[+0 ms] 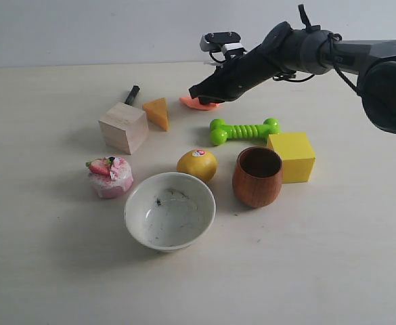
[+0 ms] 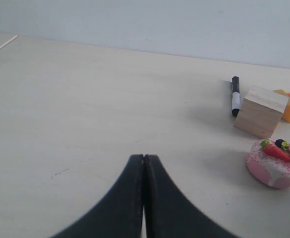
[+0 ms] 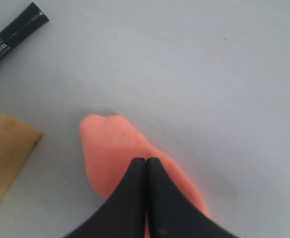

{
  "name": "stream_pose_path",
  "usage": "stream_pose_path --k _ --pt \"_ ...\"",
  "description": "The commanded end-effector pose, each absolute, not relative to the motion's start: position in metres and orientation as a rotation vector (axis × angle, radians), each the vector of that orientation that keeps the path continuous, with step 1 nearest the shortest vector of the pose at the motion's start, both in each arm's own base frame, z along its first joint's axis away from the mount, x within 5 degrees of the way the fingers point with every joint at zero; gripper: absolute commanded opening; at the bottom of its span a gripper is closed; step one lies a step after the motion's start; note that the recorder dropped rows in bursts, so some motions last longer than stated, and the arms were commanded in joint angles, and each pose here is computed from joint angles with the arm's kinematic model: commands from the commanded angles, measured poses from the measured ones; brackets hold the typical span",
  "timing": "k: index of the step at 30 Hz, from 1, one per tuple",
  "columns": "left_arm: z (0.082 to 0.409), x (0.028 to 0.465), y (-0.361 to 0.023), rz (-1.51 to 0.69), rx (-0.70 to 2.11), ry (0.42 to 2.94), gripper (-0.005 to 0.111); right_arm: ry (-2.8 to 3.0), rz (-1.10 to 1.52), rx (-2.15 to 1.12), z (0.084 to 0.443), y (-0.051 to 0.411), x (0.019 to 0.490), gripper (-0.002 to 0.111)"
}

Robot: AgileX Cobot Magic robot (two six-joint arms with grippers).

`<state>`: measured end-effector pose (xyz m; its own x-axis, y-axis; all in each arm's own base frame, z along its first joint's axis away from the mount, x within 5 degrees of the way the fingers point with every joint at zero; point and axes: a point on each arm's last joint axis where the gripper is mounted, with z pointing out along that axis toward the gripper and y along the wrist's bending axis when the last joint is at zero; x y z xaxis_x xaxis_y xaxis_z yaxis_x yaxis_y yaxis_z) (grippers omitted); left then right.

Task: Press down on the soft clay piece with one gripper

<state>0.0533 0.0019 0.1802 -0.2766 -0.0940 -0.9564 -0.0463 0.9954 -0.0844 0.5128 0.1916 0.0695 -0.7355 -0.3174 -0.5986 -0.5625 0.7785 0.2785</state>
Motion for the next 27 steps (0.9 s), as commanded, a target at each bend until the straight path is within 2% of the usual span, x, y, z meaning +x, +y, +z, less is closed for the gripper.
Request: stream_pose_path --k 1,27 --pt "0.1809 0.0531 0.0018 -0.052 -0.108 1.840 0.000 2.552 0.576 -0.762 0.0317 0.1843 0.5015 0.000" --pt "0.1809 0.0531 0.0018 -0.052 -0.108 1.840 0.000 2.570 0.584 -0.775 0.0266 0.1841 0.4994 0.000"
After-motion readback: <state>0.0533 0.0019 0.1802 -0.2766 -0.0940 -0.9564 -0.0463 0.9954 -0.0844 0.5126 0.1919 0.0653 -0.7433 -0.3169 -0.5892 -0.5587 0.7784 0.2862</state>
